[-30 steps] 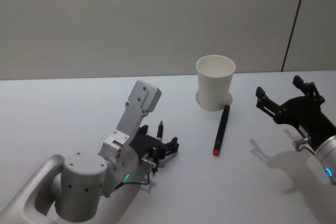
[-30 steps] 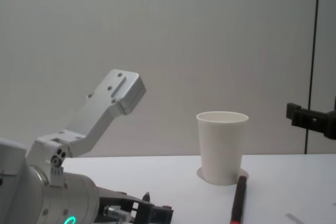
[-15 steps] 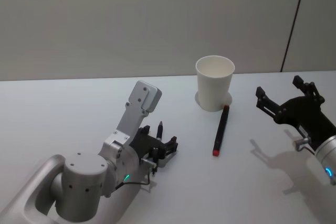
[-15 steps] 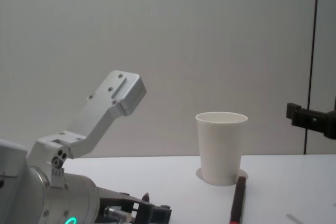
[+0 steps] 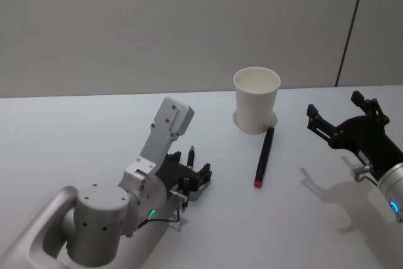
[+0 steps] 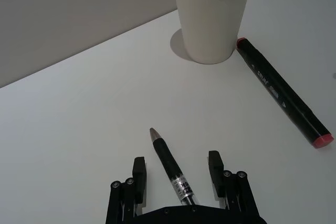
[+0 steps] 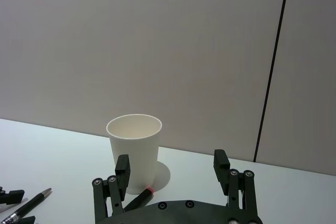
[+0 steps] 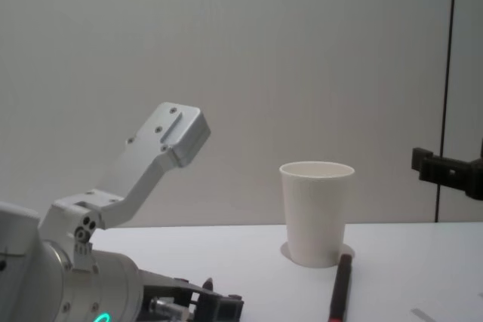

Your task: Place the pen into the pen holder.

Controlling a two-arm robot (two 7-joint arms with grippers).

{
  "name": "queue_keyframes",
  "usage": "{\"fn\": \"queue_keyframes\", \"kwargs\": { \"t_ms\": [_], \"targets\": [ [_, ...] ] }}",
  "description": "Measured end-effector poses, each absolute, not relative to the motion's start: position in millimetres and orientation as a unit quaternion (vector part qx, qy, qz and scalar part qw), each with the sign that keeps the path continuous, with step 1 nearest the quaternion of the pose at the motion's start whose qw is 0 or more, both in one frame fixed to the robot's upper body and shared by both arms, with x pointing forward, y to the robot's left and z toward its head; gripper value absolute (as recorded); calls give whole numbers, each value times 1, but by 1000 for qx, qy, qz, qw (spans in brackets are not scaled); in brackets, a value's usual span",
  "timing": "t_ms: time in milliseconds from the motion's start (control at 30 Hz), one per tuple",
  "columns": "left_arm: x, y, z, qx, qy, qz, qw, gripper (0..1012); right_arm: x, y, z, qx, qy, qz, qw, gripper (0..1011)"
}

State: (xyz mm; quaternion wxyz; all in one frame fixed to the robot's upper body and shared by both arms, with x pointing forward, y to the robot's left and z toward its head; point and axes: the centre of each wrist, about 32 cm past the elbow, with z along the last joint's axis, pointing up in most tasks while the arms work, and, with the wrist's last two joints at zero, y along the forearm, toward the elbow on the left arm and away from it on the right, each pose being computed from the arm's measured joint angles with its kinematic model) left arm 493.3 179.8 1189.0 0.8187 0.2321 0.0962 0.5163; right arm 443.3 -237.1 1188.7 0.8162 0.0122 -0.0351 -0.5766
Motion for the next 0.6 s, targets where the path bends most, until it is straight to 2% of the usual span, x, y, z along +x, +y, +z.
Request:
{"fn": "queue_keyframes", "kwargs": {
  "t_ms": [600],
  "targets": [
    [493,180,1189,233,96,516,818,619,443,-237,1189,12,-35,-577,816,1001]
  ]
}}
